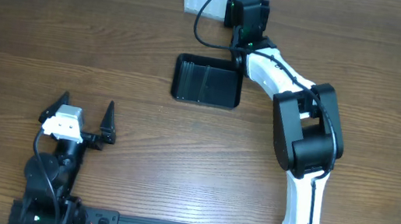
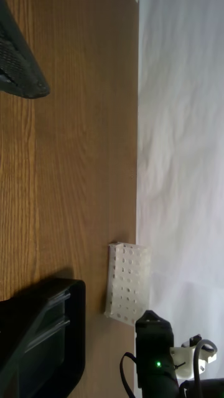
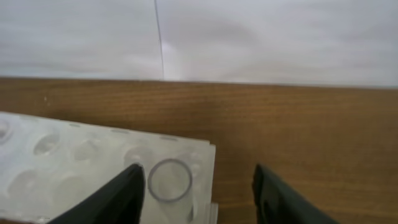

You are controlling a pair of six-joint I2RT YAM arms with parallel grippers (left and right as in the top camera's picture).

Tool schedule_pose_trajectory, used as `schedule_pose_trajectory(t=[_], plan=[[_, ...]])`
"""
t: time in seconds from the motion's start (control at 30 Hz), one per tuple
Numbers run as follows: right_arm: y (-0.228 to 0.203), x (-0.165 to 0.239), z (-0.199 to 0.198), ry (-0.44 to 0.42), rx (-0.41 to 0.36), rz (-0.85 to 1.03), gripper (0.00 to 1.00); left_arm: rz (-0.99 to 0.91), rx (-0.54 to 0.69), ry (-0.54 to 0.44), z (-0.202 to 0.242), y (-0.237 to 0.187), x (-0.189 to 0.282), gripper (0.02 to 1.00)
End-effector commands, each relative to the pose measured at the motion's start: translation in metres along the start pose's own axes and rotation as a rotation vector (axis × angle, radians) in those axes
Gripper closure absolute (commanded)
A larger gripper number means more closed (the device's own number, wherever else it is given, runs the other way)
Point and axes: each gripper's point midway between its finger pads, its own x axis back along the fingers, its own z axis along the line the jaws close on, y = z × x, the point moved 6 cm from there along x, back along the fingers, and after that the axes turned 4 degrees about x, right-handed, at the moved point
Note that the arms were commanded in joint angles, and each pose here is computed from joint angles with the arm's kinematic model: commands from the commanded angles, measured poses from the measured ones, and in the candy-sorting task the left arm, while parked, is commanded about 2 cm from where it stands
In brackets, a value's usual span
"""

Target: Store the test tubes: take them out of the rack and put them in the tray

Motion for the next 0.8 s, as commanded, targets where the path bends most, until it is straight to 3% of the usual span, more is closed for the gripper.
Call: schedule_pose_trajectory(t=[0.03,0.4,0.8], plan=[[0.001,-0.0025,-0.0027,-0.003,-0.009,-0.009,0.592,0.0,-0.011,-0.008,-0.0004,-0.0012,0.0002,0.018],[0.0035,-0.0024,-0.0022,-0.001,-0.018,-0.022,0.818,0.0,-0.011,-0.008,-0.0004,-0.0012,0.0002,0.018],[0.0057,-0.0005,0.0033,0.008,-0.021,-0.035,0.899,0.0,-0.011,-0.008,-0.0004,-0.0012,0.0002,0.02]])
